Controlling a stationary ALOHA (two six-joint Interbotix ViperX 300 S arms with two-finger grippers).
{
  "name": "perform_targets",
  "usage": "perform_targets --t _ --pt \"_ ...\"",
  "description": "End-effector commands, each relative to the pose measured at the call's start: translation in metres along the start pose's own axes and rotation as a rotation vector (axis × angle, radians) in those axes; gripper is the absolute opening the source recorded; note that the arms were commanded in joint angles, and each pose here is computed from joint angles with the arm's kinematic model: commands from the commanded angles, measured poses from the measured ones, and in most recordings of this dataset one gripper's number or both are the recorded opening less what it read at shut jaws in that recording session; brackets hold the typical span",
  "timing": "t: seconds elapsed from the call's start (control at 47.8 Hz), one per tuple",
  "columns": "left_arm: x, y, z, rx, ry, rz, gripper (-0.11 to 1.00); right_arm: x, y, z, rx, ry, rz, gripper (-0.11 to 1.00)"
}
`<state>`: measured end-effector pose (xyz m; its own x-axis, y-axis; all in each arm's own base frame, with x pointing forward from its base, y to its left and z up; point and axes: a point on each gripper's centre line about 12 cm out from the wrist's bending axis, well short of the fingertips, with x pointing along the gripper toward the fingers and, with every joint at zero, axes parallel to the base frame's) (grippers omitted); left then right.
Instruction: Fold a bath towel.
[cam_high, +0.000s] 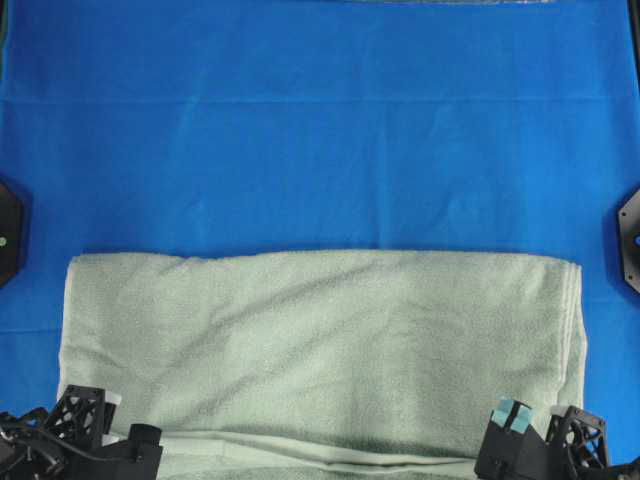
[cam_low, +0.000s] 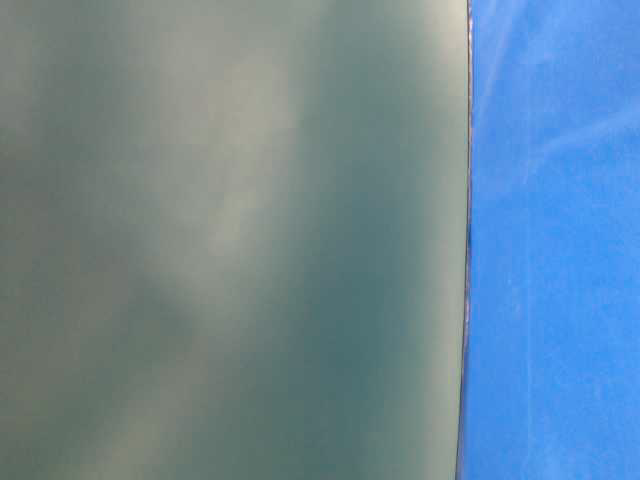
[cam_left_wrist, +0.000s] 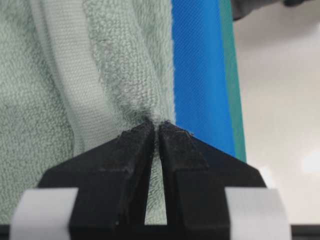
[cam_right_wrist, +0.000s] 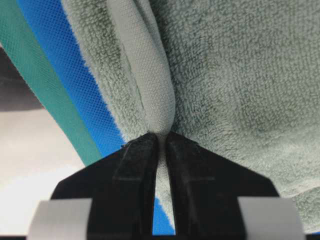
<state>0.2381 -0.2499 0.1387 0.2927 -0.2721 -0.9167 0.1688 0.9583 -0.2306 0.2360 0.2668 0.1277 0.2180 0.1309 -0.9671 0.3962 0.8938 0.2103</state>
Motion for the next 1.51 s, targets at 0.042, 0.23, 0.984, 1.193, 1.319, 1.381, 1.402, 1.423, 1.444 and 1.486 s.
perform_targets --t 0.042,0.23,0.984,1.193,1.319,1.381,1.402,1.423,1.444,1.486 --pt "-0.007 0.001 0.014 -0.004 -0.047 -0.012 0.04 -0.009 0.001 -0.001 0.009 -0.004 0.01 0.09" --pt "-0.006 0.002 0.026 -0.009 -0.069 -0.01 0.08 -0.01 -0.007 -0.008 0.05 0.018 0.001 0.1" --pt "-0.093 0.096 0.035 -0.061 0.002 0.337 0.73 -0.11 -0.109 0.036 0.08 -0.159 -0.314 0.54" --pt "-0.1 0.143 0.016 -0.171 -0.014 0.373 0.73 -0.114 -0.155 0.052 0.074 -0.201 -0.207 0.54" --pt "-0.093 0.159 0.007 -0.18 -0.005 0.387 0.73 -0.103 -0.175 0.057 0.075 -0.196 -0.223 0.54" --pt "-0.086 0.167 0.002 -0.181 0.007 0.393 0.73 -0.094 -0.184 0.058 0.072 -0.187 -0.238 0.54" --pt "-0.083 0.17 -0.001 -0.181 0.013 0.395 0.73 -0.089 -0.188 0.057 0.07 -0.179 -0.245 0.54" --pt "-0.08 0.173 -0.003 -0.181 0.018 0.397 0.73 -0.085 -0.19 0.057 0.068 -0.176 -0.244 0.54" --pt "-0.077 0.176 -0.005 -0.182 0.022 0.398 0.73 -0.081 -0.192 0.057 0.067 -0.173 -0.244 0.54" --pt "-0.069 0.185 -0.011 -0.187 0.036 0.401 0.73 -0.073 -0.197 0.056 0.067 -0.166 -0.24 0.54"
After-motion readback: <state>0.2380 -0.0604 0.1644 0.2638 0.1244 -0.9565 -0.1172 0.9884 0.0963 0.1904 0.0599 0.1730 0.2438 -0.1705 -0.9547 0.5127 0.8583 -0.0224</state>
